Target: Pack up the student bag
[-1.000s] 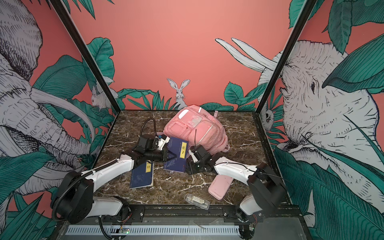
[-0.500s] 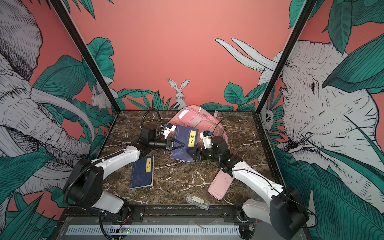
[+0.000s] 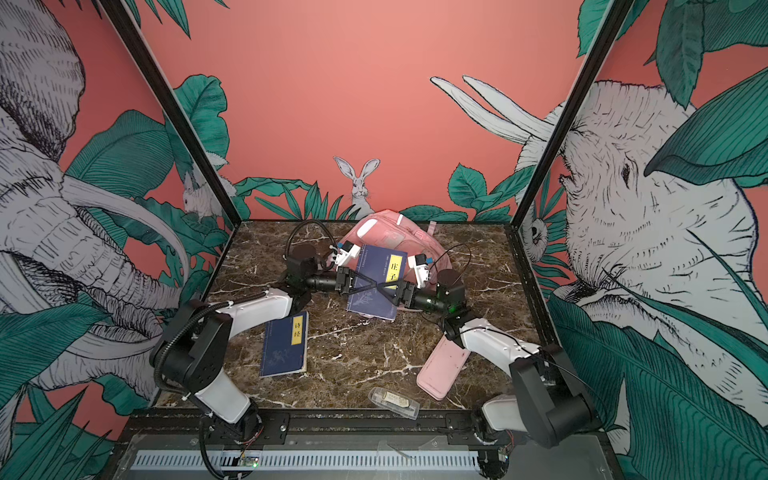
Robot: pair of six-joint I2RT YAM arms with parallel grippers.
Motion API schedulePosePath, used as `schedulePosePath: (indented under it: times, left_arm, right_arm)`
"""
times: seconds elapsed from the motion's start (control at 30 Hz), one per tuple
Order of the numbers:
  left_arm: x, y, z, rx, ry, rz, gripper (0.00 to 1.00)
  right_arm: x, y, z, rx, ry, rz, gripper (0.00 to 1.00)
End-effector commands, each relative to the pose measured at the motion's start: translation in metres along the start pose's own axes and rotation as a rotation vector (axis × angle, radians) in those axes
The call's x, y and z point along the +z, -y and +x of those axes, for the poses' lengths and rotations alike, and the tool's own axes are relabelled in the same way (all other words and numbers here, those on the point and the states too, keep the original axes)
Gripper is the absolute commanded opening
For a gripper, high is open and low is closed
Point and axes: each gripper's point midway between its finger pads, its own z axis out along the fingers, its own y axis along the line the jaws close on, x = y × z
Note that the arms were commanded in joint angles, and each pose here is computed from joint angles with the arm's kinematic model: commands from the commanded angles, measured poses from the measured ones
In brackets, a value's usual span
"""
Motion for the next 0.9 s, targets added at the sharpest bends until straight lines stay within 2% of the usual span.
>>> schedulePosePath:
  times: [0.0, 0.23, 0.37, 0.57, 0.67, 0.77, 0.87]
  left_arm:
    - [0.004, 0.035, -0.006, 0.101, -0.023, 0.094, 0.00]
    - [0.005, 0.017, -0.005, 0.085, -0.033, 0.034, 0.00]
    - [0.006, 0.008, -0.005, 0.086, -0.048, -0.015, 0.00]
    - [0.008, 0.001, -0.012, 0.071, -0.053, -0.026, 0.25]
    - [0.004, -0.005, -0.016, 0.066, -0.046, -0.042, 0.47]
    - [-0.008, -0.012, -0.025, 0.070, -0.024, -0.091, 0.61]
    - [-0.020, -0.032, -0.030, 0.083, -0.020, -0.260, 0.64]
  right_arm:
    - [-0.002, -0.039, -0.014, -0.057, 0.032, -0.170, 0.76]
    - [-0.013, -0.038, -0.019, -0.063, 0.070, -0.109, 0.57]
    - [-0.018, -0.039, -0.022, -0.062, 0.081, -0.084, 0.40]
    - [-0.024, -0.042, -0.030, -0.063, 0.100, -0.070, 0.13]
    - [-0.029, -0.041, -0.034, -0.062, 0.117, -0.051, 0.02]
    - [-0.040, -0.037, -0.041, -0.056, 0.141, -0.008, 0.00]
    - [-0.057, -0.025, -0.051, -0.048, 0.173, 0.079, 0.00]
